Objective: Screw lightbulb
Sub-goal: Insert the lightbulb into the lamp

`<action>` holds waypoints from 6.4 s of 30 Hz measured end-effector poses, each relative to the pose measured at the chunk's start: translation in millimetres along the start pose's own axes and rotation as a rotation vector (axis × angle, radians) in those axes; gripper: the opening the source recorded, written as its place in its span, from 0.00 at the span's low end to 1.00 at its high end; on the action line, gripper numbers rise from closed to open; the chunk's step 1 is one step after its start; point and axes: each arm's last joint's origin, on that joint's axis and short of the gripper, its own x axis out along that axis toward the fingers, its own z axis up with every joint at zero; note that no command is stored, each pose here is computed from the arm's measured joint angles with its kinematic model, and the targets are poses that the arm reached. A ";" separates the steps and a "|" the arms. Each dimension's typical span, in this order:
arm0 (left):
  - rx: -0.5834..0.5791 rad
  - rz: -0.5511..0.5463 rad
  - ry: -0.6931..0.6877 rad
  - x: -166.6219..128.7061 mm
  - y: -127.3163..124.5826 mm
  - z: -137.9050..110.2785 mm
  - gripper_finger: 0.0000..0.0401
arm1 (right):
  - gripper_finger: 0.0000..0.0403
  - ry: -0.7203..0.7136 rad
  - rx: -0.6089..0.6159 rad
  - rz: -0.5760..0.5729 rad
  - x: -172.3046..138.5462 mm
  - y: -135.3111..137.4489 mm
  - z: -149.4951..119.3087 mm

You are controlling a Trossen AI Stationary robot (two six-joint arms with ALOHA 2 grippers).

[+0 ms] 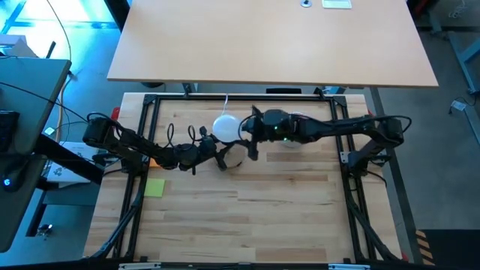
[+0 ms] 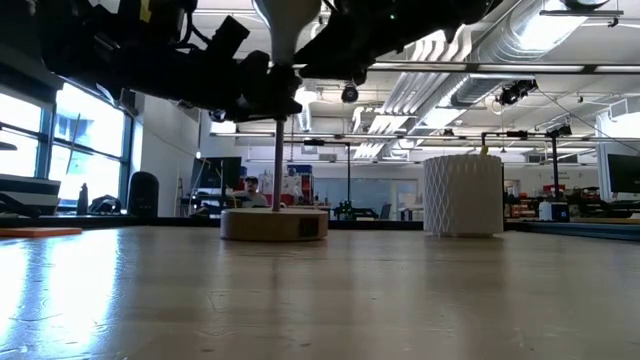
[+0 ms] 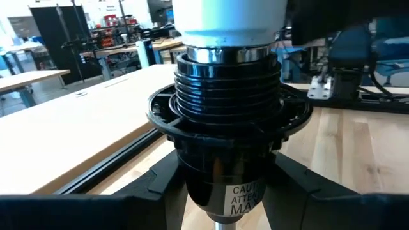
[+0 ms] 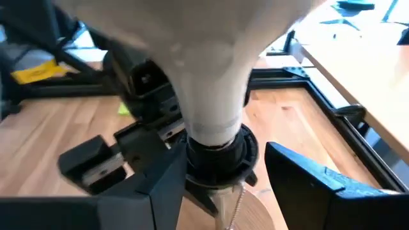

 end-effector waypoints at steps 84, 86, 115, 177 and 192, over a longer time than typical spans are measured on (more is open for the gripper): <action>0.058 0.081 -0.404 -70.8 27.0 86.2 0.00 | 0.00 -0.468 0.175 -0.145 -39.6 -8.2 5.3; 0.057 0.092 -0.394 -66.2 28.6 83.7 0.00 | 0.00 -0.463 0.161 -0.090 -38.9 -6.9 4.9; 0.063 0.139 -0.384 -62.9 35.7 84.0 0.00 | 0.00 -0.416 0.182 -0.059 -39.6 0.5 2.9; 0.088 0.254 -0.263 -50.8 45.3 72.5 0.00 | 0.00 -0.452 0.075 0.276 -45.6 30.9 10.1; 0.092 0.050 -0.410 -63.2 33.1 84.1 0.00 | 0.00 -0.432 0.241 -0.069 -44.6 2.6 6.6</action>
